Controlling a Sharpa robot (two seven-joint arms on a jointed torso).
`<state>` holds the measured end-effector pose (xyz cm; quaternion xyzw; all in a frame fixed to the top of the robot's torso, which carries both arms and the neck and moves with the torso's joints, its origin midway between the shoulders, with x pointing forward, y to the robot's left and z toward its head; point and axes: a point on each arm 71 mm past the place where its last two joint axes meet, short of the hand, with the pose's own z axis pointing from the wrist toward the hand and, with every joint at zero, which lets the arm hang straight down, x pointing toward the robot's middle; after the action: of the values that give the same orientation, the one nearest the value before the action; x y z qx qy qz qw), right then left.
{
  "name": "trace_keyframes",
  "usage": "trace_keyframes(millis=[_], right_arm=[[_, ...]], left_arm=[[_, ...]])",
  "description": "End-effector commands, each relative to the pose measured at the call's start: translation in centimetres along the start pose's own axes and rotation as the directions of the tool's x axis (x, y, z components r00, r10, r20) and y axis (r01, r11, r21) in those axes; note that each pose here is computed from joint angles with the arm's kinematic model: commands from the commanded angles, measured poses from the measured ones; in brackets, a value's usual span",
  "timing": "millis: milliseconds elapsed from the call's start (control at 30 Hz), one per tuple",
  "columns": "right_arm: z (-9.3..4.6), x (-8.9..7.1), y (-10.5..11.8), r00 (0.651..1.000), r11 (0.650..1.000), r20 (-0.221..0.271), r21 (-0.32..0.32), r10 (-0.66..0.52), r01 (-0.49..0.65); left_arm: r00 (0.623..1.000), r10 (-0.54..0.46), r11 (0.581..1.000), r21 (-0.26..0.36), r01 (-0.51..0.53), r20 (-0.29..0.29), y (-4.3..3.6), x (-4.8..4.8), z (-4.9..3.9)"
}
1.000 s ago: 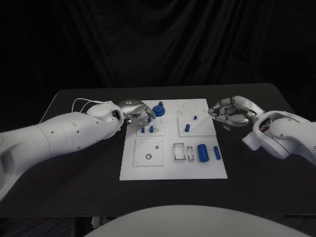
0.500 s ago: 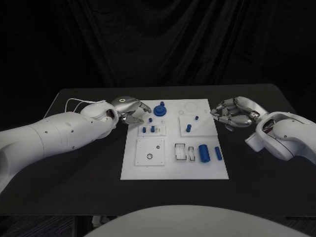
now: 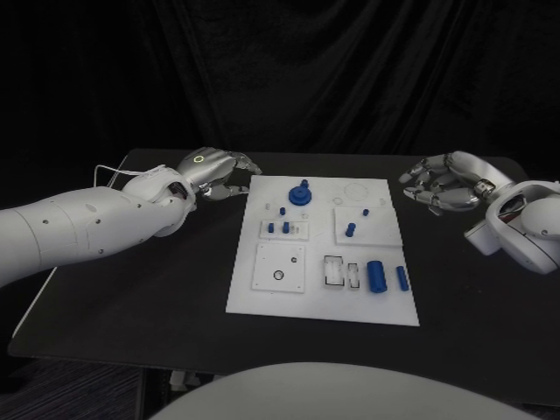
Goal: Assemble the parts on the task board
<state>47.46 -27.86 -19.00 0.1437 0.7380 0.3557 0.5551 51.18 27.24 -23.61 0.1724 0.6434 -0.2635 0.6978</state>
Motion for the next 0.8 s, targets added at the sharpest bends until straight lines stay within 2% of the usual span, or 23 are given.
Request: trace_keyframes(millis=[33,167,333,400,433,500,633,800], right_arm=[[1.1,-0.8,0.6,0.982,0.983,-0.079,0.056,-0.169,0.173],[2.4,-1.5,1.5,0.947,0.951,-0.127,0.059,-0.294,0.303],[3.9,-1.6,2.4,0.872,0.88,-0.13,0.0,-0.471,0.475],[4.2,-1.3,2.7,0.843,0.851,-0.126,-0.028,-0.523,0.524],[4.3,-1.2,2.7,0.836,0.844,-0.126,-0.036,-0.535,0.535],[4.5,-0.7,2.8,0.816,0.826,-0.127,-0.062,-0.564,0.561],[4.7,0.6,2.7,0.799,0.809,-0.129,-0.099,-0.587,0.579],[4.9,1.9,2.3,0.79,0.798,-0.115,-0.12,-0.603,0.591]], left_arm=[[0.99,-0.098,0.994,0.068,0.091,0.106,-1.06,-1.4,-0.73],[0.96,-0.257,0.963,0.106,0.246,0.112,-2.17,-2.17,-1.94],[0.86,-0.5,0.862,0.15,0.484,0.098,-3.31,-2.87,-3.25],[0.789,-0.609,0.789,0.162,0.592,0.08,-3.54,-3.01,-3.59],[0.765,-0.639,0.765,0.164,0.623,0.074,-3.58,-3.03,-3.65],[0.68,-0.731,0.679,0.172,0.714,0.062,-3.67,-3.11,-3.82],[0.531,-0.845,0.533,0.183,0.826,0.063,-3.7,-3.11,-4.12],[0.436,-0.897,0.44,0.192,0.877,0.064,-3.91,-2.87,-4.45]])
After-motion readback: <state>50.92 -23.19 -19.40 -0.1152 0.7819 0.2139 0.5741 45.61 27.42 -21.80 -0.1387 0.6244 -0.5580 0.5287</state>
